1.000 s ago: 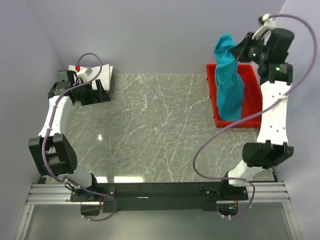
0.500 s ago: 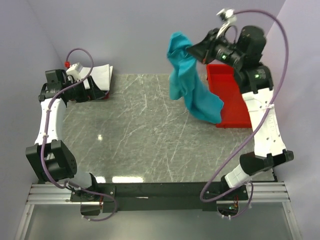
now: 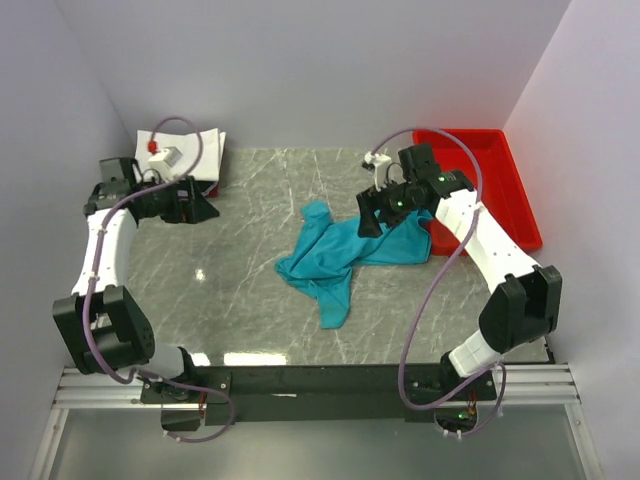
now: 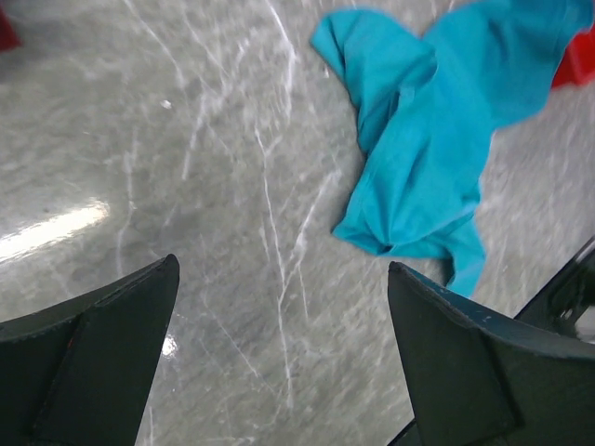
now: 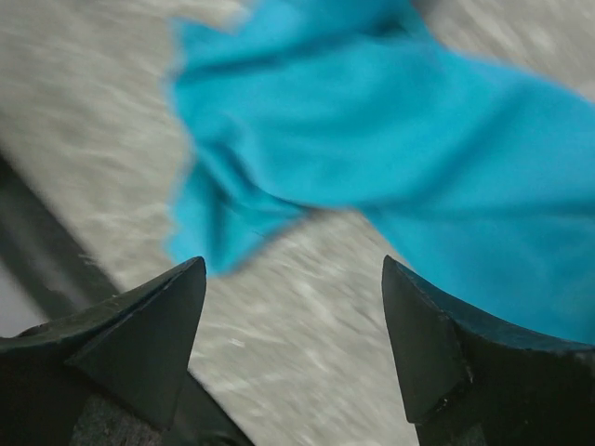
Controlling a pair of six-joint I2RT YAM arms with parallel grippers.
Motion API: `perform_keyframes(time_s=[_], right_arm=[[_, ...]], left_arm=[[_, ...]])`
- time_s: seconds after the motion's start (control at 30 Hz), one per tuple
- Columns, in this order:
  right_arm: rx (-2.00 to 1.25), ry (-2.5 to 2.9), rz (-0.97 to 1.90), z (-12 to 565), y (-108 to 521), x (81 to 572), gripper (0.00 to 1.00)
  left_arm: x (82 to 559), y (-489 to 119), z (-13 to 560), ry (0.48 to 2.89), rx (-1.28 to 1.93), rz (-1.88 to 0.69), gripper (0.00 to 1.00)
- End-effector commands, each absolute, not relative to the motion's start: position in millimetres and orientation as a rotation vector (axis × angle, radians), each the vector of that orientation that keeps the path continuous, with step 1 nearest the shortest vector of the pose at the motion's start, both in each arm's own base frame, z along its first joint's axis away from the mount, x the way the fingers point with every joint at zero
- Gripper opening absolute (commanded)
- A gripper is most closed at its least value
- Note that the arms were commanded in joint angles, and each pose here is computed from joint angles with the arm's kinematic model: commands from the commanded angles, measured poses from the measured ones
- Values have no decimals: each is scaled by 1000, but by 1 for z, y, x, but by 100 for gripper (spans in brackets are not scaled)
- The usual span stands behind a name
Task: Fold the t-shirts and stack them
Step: Move the tshirt to the center of the board, then flatten the tshirt out
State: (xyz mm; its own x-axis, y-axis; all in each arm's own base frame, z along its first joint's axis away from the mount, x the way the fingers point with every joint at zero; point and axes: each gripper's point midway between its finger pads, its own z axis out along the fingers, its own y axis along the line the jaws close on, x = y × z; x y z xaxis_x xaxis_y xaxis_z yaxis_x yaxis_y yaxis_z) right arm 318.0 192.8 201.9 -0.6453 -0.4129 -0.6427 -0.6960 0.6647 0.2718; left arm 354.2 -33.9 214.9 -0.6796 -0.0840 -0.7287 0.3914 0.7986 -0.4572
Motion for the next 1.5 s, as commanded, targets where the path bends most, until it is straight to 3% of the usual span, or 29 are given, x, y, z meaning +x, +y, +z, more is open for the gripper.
perform_keyframes(time_s=[0.0,0.27,0.6,0.7,0.83,0.97,1.1,1.33,1.47], right_arm=[[-919,2402,424,163,159,340,80],[-843,2600,300,74,152,368,76],[-1083,2689,571,14,224,328,65],[-1226,2644,770,16,277,297,63],[-1371,2520,1079,47,333,257,63],[-1359,2427,1207,92,308,241,68],[-1272,2428,1053,118,254,260,72],[-1020,2669,443,82,150,322,73],[-959,2728,258,65,126,332,77]], left_arm=[[360,-58,199,2202,398,-754,100],[384,-91,183,2268,342,-922,94],[367,-69,184,2323,215,-922,88],[360,-55,181,2362,173,-901,83],[352,-56,171,2404,176,-900,84],[352,-69,150,2445,155,-985,84],[369,-87,139,2453,158,-1029,91],[424,-113,125,2489,247,-930,91],[426,-138,104,2543,359,-930,94]])
